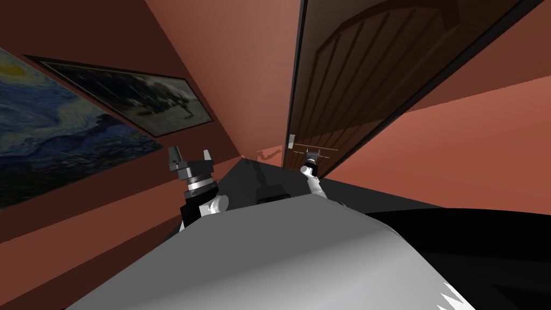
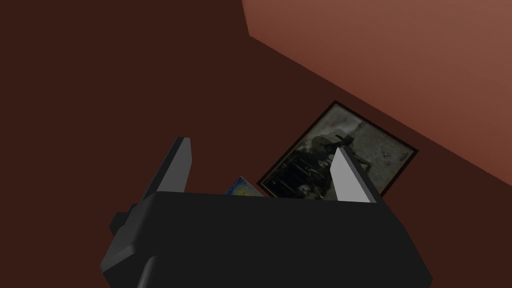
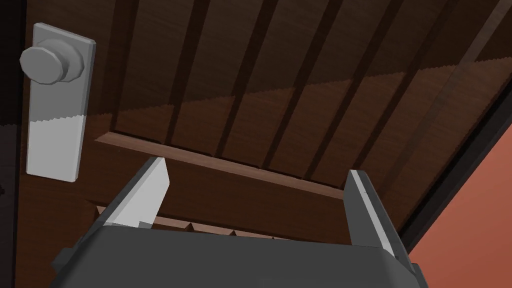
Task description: Pull the door open
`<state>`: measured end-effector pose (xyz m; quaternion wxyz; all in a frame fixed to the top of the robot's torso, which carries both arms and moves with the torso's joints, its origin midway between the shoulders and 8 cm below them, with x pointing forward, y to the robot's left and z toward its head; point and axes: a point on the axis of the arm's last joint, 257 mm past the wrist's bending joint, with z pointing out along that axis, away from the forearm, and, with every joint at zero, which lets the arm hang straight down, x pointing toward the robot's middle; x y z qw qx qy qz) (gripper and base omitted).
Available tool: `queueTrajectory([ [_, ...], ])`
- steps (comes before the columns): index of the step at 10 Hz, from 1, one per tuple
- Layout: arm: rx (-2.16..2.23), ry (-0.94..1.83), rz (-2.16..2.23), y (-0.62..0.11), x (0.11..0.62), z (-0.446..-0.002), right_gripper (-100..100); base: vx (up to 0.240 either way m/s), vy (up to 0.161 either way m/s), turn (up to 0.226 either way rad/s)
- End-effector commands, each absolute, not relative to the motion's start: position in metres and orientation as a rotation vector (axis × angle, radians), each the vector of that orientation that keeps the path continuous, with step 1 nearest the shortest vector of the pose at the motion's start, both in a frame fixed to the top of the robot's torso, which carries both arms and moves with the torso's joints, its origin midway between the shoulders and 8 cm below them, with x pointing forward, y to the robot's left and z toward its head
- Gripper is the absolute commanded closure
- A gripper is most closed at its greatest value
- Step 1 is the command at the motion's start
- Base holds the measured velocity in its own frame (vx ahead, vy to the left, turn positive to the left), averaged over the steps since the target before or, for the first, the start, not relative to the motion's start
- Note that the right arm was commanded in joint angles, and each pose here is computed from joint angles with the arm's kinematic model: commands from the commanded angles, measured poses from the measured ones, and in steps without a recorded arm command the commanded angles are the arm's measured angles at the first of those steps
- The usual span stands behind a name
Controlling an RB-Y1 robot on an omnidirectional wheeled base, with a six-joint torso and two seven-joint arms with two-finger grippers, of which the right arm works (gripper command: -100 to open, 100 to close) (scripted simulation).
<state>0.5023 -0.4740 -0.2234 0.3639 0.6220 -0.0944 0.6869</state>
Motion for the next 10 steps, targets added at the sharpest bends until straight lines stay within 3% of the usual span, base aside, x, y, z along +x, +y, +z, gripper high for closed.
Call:
queueTrajectory([
  [1, 1.623, -0.296, 1.774, -0.477, 0.504, -0.231, -100, 0.077, -0.001, 0.229],
  [10, 1.742, -0.587, 1.788, -0.478, 0.512, -0.277, -100, 0.087, -0.025, 0.208],
])
